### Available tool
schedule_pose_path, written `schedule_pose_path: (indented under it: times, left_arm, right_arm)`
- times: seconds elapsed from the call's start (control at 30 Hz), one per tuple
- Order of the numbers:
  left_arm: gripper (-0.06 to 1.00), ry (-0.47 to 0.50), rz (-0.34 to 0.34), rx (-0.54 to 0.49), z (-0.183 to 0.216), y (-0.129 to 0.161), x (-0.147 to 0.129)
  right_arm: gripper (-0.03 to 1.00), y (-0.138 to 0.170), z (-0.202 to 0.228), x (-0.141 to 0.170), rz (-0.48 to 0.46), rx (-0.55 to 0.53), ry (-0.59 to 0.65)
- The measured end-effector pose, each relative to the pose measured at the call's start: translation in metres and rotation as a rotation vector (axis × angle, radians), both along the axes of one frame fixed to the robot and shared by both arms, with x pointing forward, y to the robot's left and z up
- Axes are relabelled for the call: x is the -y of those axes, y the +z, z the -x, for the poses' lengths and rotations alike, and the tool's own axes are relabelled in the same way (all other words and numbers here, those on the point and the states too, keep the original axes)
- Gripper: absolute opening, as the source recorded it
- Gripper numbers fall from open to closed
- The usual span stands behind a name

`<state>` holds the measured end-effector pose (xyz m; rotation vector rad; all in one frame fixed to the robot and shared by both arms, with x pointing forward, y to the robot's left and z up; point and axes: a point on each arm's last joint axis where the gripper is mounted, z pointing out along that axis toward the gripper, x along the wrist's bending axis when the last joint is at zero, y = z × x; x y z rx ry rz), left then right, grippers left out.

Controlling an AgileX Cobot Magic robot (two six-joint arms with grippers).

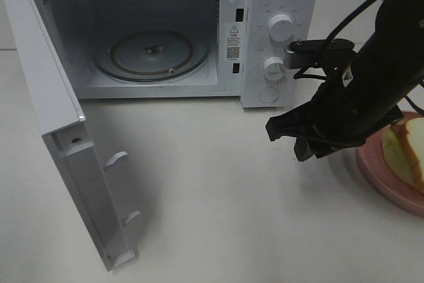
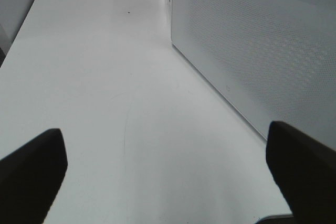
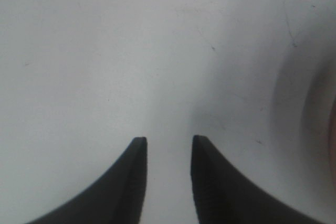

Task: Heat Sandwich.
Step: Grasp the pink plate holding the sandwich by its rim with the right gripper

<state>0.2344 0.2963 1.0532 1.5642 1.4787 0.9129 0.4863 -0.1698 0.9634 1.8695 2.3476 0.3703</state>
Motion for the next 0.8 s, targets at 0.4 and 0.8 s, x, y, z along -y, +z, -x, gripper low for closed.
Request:
schedule_pose_path:
  times: [0.4, 0.8]
  left_arm:
    - [0.97, 0.000, 0.000, 0.000, 0.000, 0.000, 0.000]
    - [0.97, 0.000, 0.000, 0.000, 0.000, 0.000, 0.000]
  right_arm:
    - [0.98, 0.003, 0.007, 0.005, 0.065, -0.037, 0.110]
    - [0.99, 0.010, -0.004, 0.031, 0.096, -0.102, 0.023]
